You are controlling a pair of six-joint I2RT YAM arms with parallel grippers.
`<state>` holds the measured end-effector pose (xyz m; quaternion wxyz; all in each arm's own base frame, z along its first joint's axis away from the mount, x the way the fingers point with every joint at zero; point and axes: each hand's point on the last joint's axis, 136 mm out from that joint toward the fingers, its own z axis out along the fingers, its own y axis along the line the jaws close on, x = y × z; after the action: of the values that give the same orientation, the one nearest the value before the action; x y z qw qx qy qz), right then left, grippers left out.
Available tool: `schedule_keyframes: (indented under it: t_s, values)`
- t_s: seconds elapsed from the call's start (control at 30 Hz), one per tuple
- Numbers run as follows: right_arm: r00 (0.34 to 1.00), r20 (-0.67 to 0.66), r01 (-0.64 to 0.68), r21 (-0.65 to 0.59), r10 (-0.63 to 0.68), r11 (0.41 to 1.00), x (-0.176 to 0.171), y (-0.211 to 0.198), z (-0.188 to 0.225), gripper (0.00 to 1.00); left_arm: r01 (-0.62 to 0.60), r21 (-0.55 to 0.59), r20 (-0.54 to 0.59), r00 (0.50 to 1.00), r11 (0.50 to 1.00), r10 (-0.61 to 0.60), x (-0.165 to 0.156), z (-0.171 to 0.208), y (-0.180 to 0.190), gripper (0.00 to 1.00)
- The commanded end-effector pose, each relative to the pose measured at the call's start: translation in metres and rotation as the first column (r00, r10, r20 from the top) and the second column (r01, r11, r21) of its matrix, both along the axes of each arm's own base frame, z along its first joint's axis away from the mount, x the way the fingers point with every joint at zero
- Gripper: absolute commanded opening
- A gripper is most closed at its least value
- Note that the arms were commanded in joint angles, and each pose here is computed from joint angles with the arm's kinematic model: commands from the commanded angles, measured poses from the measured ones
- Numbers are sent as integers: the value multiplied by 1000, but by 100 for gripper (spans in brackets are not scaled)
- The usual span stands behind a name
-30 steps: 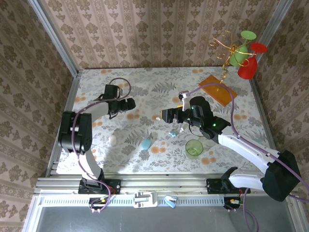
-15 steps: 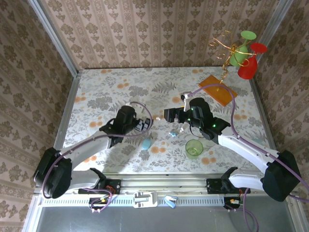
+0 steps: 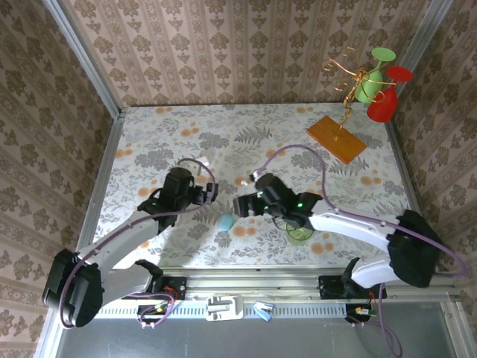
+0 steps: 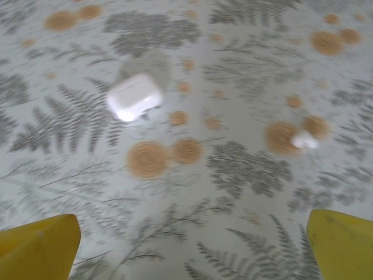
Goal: Insert the wireless bluetooth earbuds into the charging case
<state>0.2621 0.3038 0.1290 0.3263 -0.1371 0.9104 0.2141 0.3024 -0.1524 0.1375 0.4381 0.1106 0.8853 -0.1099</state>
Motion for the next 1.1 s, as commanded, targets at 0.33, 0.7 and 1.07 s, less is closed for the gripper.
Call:
schedule_keyframes:
  t_s: [0.33, 0.7, 1.07]
  values:
    - [943, -319, 1, -271, -91, 963, -29, 49, -71, 77, -246, -83, -42, 969, 966, 243, 5, 1, 67, 100]
    - [919, -395, -109, -299, -19, 948, -31, 71, -89, 63, -234, -88, -39, 972, 968, 231, 10, 3, 68, 100]
    - [929, -327, -271, -277, 174, 922, -24, 92, -90, 60, -230, -93, -37, 973, 969, 228, 12, 0, 68, 100]
